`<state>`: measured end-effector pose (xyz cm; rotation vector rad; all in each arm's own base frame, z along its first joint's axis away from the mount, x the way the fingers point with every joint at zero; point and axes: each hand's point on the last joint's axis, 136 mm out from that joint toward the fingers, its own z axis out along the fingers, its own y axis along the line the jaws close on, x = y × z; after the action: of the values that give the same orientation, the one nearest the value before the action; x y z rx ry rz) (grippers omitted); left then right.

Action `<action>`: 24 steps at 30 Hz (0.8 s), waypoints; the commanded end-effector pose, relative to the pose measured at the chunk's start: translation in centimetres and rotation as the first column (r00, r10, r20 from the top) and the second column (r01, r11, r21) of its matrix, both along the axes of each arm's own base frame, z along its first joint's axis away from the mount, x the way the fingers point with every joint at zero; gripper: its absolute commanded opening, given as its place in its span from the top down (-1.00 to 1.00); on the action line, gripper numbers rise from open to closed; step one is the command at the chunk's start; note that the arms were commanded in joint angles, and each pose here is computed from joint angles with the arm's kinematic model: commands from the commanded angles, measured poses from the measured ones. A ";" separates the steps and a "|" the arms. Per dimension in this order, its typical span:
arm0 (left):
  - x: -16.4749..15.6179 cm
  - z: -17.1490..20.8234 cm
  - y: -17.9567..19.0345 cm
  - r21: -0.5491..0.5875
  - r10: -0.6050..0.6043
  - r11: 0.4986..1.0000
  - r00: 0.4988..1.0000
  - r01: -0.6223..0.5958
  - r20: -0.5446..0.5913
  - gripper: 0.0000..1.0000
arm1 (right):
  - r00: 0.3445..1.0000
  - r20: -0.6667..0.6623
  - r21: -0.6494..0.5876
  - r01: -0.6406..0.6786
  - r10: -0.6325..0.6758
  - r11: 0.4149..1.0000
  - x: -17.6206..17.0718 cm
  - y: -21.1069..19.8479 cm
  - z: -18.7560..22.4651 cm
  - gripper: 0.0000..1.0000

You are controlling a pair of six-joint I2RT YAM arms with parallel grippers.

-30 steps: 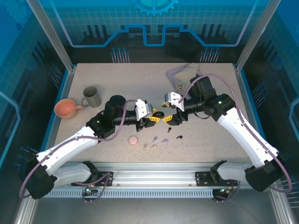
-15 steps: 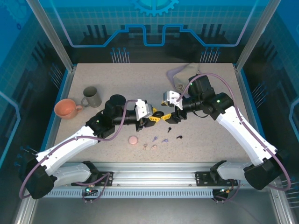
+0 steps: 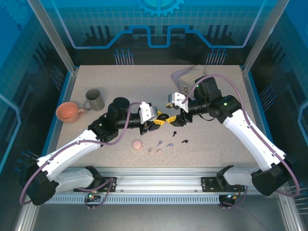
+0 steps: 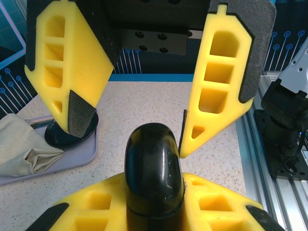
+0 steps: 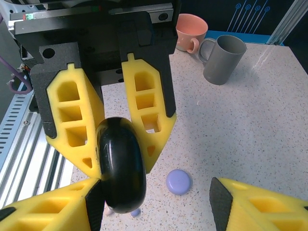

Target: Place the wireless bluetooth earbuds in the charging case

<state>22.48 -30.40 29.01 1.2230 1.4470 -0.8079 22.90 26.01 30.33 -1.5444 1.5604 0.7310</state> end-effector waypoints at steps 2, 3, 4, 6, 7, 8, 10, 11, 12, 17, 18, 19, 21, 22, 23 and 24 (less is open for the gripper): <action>-0.7 0.6 -0.5 0.006 -0.043 0.999 0.999 0.043 0.021 1.00 | 0.998 0.048 0.035 0.037 -0.038 0.999 0.9 -0.4 2.0 -0.24; -0.7 0.5 -0.5 0.007 -0.043 0.999 0.999 0.043 0.021 1.00 | 0.998 0.047 0.037 0.042 -0.044 0.998 1.0 -0.5 2.1 -0.24; -0.7 0.6 -0.5 0.006 -0.043 0.999 0.999 0.043 0.022 1.00 | 0.998 0.048 0.040 0.047 -0.049 0.998 1.1 -0.5 2.1 -0.24; -0.7 0.6 -0.6 0.005 -0.046 0.999 0.999 0.045 0.023 1.00 | 0.997 0.047 0.042 0.060 -0.062 0.997 1.3 -0.6 2.2 -0.24; -0.8 0.7 -0.6 0.004 -0.047 0.999 0.999 0.047 0.023 1.00 | 0.997 0.046 0.045 0.061 -0.063 0.997 1.4 -0.7 2.3 -0.24; -0.8 0.6 -0.6 0.006 -0.048 0.999 0.999 0.048 0.021 1.00 | 0.997 0.044 0.048 0.062 -0.064 0.997 1.4 -0.7 2.3 -0.24; -0.8 0.6 -0.6 0.006 -0.046 0.999 0.999 0.046 0.022 1.00 | 0.997 0.043 0.052 0.062 -0.064 0.997 1.3 -0.8 2.4 -0.24; -0.8 0.6 -0.6 0.006 -0.048 0.999 0.999 0.048 0.022 1.00 | 0.997 0.040 0.054 0.062 -0.065 0.997 1.3 -0.8 2.5 -0.24; -0.8 0.6 -0.6 0.006 -0.048 0.999 0.999 0.048 0.023 1.00 | 0.997 0.042 0.056 0.065 -0.067 0.996 1.3 -0.9 2.5 -0.24; -0.8 0.6 -0.7 0.004 -0.050 0.999 0.999 0.049 0.021 1.00 | 0.997 0.037 0.057 0.071 -0.074 0.996 1.4 -1.1 2.5 -0.24; -0.8 0.6 -0.7 0.004 -0.050 0.999 0.999 0.050 0.021 1.00 | 0.996 0.037 0.057 0.075 -0.077 0.996 1.5 -1.1 2.5 -0.24; -0.8 0.6 -0.7 0.005 -0.050 0.999 0.999 0.050 0.021 1.00 | 0.997 0.036 0.057 0.072 -0.074 0.996 1.4 -1.1 2.4 -0.24; -0.8 0.7 -0.7 0.004 -0.049 0.999 0.999 0.049 0.022 1.00 | 0.997 0.036 0.057 0.071 -0.074 0.996 1.4 -1.1 2.5 -0.24; -0.8 0.7 -0.7 0.003 -0.052 0.999 0.998 0.052 0.023 1.00 | 0.997 0.034 0.053 0.069 -0.071 0.996 1.4 -1.1 2.4 -0.25; -0.8 0.6 -0.7 0.005 -0.049 0.999 0.999 0.049 0.020 1.00 | 0.997 0.033 0.051 0.066 -0.068 0.996 1.3 -1.2 2.4 -0.25; -0.8 0.6 -0.7 0.005 -0.048 0.999 0.999 0.047 0.021 1.00 | 0.997 0.032 0.048 0.068 -0.070 0.996 1.3 -1.2 2.3 -0.25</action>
<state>22.45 -30.54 28.30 1.2314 1.4734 -0.8082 23.88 25.13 30.77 -1.4833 1.5945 0.7195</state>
